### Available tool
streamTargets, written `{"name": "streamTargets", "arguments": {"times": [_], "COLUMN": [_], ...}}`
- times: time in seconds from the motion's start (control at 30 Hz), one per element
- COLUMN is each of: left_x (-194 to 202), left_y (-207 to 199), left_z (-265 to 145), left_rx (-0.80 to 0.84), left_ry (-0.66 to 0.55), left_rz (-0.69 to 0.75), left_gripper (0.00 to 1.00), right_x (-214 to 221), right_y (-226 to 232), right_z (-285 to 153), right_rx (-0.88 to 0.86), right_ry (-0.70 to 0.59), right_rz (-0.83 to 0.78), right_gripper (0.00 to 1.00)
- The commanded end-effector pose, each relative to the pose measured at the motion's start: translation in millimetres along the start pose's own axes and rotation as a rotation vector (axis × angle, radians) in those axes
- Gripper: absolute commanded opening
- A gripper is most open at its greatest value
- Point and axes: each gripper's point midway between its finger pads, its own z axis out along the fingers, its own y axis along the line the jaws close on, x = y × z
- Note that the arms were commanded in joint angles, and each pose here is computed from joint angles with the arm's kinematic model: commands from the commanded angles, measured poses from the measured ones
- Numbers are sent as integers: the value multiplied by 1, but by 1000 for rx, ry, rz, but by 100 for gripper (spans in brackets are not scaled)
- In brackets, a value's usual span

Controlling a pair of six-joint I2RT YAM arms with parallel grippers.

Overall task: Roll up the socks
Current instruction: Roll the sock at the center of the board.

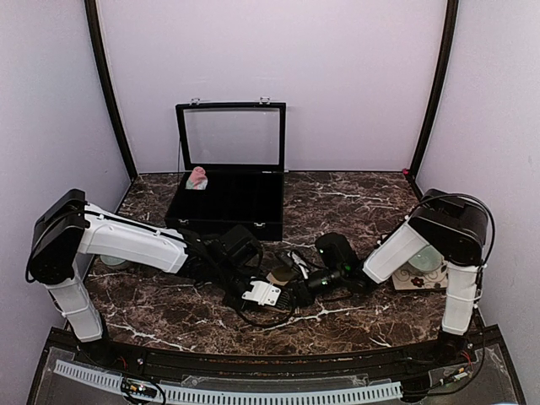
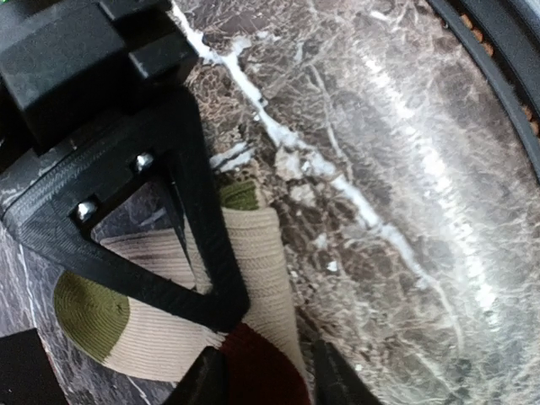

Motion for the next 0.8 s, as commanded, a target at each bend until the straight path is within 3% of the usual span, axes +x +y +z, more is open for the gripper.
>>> {"name": "streamTargets", "arguments": {"times": [0.0,0.27,0.33,0.37,0.4,0.43,0.47,0.77], "left_x": [12,30,34,34,36,35,36,38], "left_y": [-3,-13,-15,-14,-16,-15,-15,-38], "left_z": [11,26,29,29,28,26,22,17], "left_rx": [1,28,63,93,141,183,224,518], "left_ry": [46,99,103,89,81,60,41,40], "left_rz": [23,10,-30,-69,-120,-170,-219,-407], "left_gripper": [37,37,22,7,1,0,0,0], "right_x": [123,118,109,102,94,87,76,33], "right_y": [-57,-53,-51,-50,-47,-44,-38,-29], "right_z": [-17,-12,-14,-16,-18,-21,-24,-66], "right_rx": [236,197,200,201,204,199,190,341], "right_ry": [309,295,261,231,195,162,117,-105], "right_rz": [348,361,334,309,282,248,205,21], "right_gripper": [0,0,1,14,34,90,98,99]}}
